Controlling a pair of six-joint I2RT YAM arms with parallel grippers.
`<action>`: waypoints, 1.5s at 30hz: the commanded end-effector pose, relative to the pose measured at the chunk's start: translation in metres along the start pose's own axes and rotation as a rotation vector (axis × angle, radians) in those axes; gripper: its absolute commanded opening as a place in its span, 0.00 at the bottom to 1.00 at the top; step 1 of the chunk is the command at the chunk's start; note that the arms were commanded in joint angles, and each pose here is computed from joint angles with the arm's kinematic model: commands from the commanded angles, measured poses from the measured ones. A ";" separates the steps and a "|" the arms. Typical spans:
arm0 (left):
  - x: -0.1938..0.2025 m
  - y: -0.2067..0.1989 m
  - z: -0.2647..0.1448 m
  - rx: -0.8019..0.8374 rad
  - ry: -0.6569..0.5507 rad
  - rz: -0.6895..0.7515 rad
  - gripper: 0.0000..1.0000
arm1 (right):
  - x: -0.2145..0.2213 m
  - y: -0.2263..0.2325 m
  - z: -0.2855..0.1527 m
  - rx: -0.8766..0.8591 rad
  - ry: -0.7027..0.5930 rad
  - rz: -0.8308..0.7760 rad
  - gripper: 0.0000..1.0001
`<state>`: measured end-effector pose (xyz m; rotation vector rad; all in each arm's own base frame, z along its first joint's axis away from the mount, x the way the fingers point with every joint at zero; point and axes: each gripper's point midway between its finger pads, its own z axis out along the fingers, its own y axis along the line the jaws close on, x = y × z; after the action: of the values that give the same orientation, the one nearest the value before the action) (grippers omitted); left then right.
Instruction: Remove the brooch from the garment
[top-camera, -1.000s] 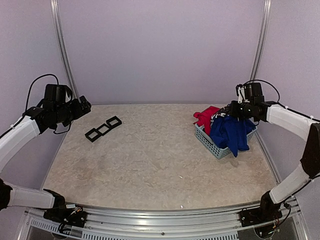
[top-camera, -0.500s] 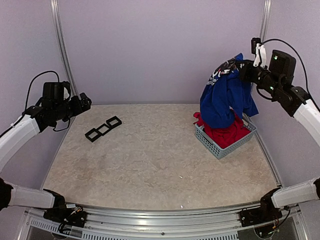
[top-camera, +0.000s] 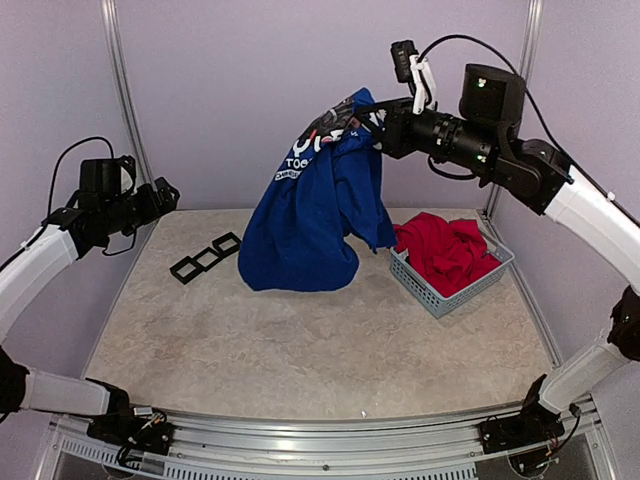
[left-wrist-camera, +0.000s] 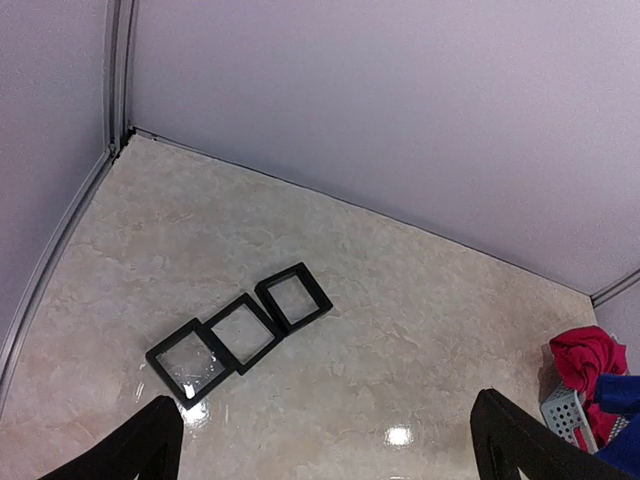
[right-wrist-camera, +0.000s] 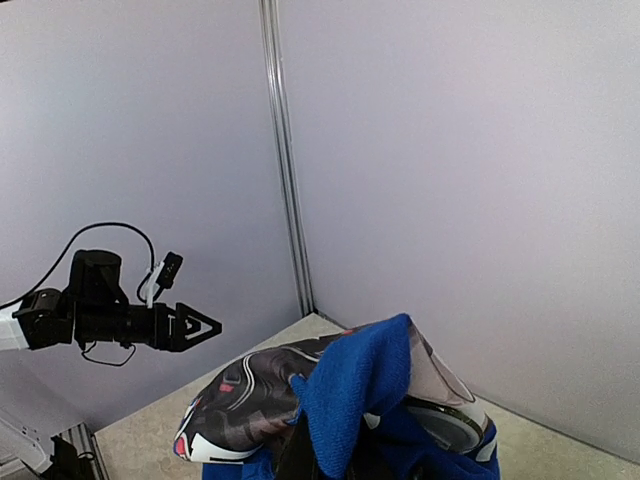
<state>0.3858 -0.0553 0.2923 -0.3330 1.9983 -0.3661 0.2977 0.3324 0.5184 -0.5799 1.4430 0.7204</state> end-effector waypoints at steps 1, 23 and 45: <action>0.002 0.005 -0.011 -0.012 0.013 0.004 0.99 | 0.087 -0.006 0.040 0.059 0.169 0.056 0.01; 0.247 -0.094 0.004 0.269 0.700 0.232 0.99 | 0.410 -0.068 0.009 0.217 0.956 0.220 0.87; 0.364 -0.146 0.000 0.444 1.044 0.395 0.99 | 0.484 -0.039 -0.039 0.130 1.105 0.402 0.71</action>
<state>0.2385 -0.3294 0.0596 0.6570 2.7731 -0.9040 0.3038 0.3172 0.0382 -0.6299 2.6486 0.5558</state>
